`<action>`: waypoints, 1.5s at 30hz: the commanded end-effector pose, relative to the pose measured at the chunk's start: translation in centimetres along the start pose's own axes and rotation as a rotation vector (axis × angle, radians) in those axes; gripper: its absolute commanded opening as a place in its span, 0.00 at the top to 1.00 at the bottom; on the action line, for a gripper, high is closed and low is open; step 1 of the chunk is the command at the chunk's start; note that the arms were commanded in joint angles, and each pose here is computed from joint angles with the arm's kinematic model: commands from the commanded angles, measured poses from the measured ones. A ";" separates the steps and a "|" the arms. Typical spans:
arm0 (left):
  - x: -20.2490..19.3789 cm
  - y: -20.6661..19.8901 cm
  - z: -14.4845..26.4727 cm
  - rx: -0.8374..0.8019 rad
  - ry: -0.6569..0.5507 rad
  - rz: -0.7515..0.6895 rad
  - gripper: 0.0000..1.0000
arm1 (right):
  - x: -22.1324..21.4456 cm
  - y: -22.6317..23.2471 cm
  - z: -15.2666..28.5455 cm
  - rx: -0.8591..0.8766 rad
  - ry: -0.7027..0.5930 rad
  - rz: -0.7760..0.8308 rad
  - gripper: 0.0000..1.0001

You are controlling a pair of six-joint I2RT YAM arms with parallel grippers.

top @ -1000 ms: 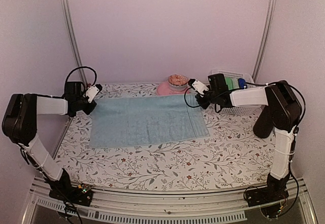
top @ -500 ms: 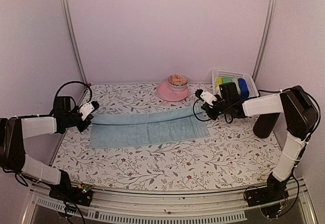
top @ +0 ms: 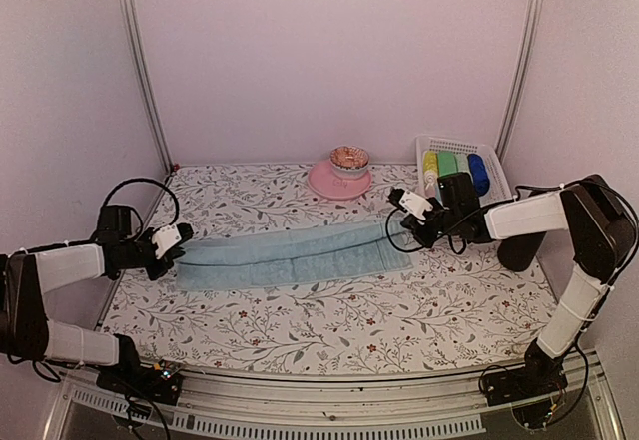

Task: Roll the towels
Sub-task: Fold the towel at the center of the board.

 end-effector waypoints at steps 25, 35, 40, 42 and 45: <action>-2.1 -3.8 -0.7 -0.212 0.047 -0.061 1.00 | -5.0 4.7 -2.1 0.087 0.262 0.075 0.98; -1.8 -3.5 -0.6 -0.227 0.045 -0.067 1.00 | -4.3 5.5 -0.6 0.042 0.273 0.070 0.98; -2.0 -3.4 -0.4 -0.210 0.066 -0.071 1.00 | -4.2 5.6 -0.3 0.032 0.277 0.063 0.98; -2.0 -3.3 -0.3 -0.199 0.069 -0.070 1.00 | -4.1 5.7 0.0 0.027 0.275 0.062 0.98; -2.0 -3.0 0.0 -0.173 0.065 -0.066 1.00 | -3.7 5.6 0.5 0.004 0.270 0.057 0.98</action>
Point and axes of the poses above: each gripper's point midway between its finger pads, its own z axis back along the fingers, its own y axis along the line the jaws close on, x = y × z, the point moved 7 cm from there along z, back along the fingers, and after that the axes turned 4 degrees about -z, right-handed, at the moved point
